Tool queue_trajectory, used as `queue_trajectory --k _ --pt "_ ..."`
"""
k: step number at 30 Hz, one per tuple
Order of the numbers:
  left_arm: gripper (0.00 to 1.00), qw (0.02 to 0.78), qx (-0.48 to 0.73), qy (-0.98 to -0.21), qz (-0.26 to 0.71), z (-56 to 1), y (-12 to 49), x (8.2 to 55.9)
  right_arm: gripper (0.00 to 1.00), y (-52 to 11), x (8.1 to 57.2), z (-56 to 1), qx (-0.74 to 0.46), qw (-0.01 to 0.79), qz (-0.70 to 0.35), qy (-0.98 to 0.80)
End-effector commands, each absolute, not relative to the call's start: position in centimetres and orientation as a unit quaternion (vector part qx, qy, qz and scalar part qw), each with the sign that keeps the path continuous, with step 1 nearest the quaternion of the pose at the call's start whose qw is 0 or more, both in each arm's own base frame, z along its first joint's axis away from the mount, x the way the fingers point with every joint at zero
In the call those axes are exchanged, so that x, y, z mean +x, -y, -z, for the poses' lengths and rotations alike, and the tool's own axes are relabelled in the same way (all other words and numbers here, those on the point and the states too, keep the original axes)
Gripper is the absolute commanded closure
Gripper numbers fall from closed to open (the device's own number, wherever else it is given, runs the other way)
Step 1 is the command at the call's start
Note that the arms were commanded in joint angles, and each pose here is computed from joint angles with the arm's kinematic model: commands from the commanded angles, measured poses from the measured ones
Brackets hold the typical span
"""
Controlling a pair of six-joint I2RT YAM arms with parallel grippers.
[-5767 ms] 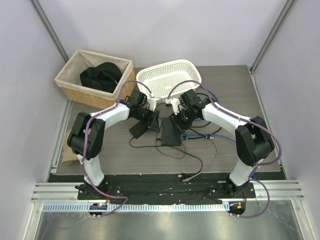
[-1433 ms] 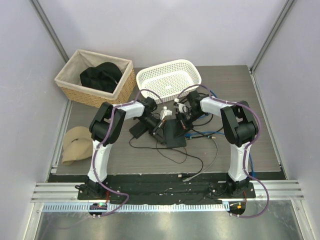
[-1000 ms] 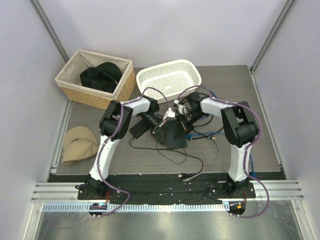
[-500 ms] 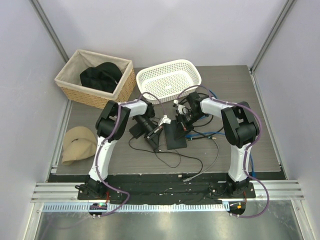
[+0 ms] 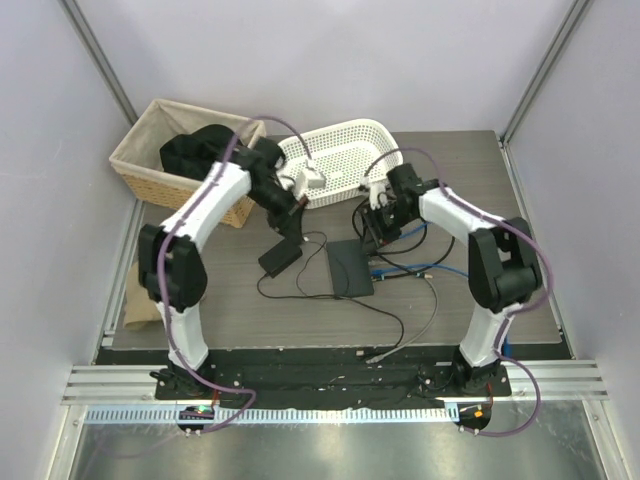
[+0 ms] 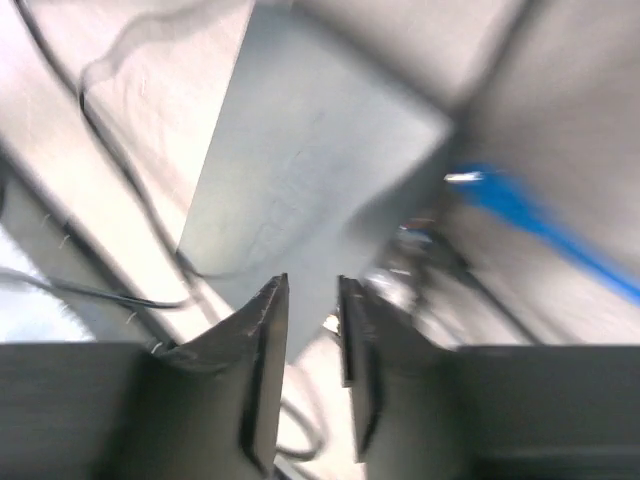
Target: Pull the plug from the switch port
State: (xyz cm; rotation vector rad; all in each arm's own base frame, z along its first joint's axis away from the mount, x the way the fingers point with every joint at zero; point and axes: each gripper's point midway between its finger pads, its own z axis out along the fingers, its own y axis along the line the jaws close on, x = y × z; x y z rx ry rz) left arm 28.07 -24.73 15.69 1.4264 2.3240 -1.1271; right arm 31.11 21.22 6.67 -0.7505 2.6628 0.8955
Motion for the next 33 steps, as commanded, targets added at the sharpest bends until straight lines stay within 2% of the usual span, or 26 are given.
queue_trajectory --k 1,5,9,12,14,18,19,21,22,24,26,28,33 --pt "1.00 0.181 0.495 -0.810 0.257 -21.8 17.5 31.6 0.56 -19.8 38.5 -18.4 -0.284 0.357 -0.228 -0.860" --pt "1.00 0.251 0.478 -0.827 0.156 -26.5 11.5 34.1 0.50 -19.7 39.6 -19.9 -0.254 0.381 -0.222 -0.861" --pt "1.00 0.269 0.464 -0.844 -0.006 -28.5 5.7 35.7 0.49 -19.6 39.9 -19.9 -0.231 0.388 -0.223 -0.864" --pt "1.00 0.278 0.469 -0.835 -0.073 -28.9 3.3 34.9 0.47 -19.5 39.4 -20.3 -0.232 0.399 -0.223 -0.859" --pt "0.86 0.305 0.465 -0.827 -0.084 -28.8 3.4 35.3 0.46 -19.3 38.9 -19.8 -0.234 0.393 -0.223 -0.861" --pt "0.57 0.292 0.466 -0.832 -0.066 -25.1 5.0 34.4 0.44 -18.9 37.9 -19.2 -0.231 0.387 -0.222 -0.865" --pt "0.47 0.293 0.473 -0.829 -0.055 -24.6 6.5 34.5 0.43 -18.7 37.7 -19.2 -0.231 0.387 -0.221 -0.865" --pt "0.40 0.316 0.492 -0.811 -0.020 -25.2 9.6 34.5 0.40 -18.1 37.8 -19.4 -0.225 0.389 -0.212 -0.868" --pt "0.34 0.327 0.515 -0.792 0.006 -25.5 12.7 34.1 0.39 -17.7 38.0 -19.6 -0.219 0.391 -0.207 -0.870" --pt "0.26 0.347 0.566 -0.741 0.103 -26.4 18.3 31.9 0.39 -15.9 38.7 -19.8 -0.195 0.391 -0.194 -0.878" --pt "0.23 0.370 0.617 -0.671 0.180 -26.2 24.2 29.4 0.38 -14.5 39.8 -20.8 -0.170 0.400 -0.191 -0.880" --pt "0.21 0.385 0.658 -0.611 0.213 -25.6 29.0 27.9 0.38 -11.8 41.4 -22.1 -0.135 0.417 -0.183 -0.880" --pt "0.23 0.306 0.714 -0.556 0.296 -19.1 36.7 26.4 0.38 -6.6 44.0 -24.9 -0.076 0.460 -0.160 -0.870"
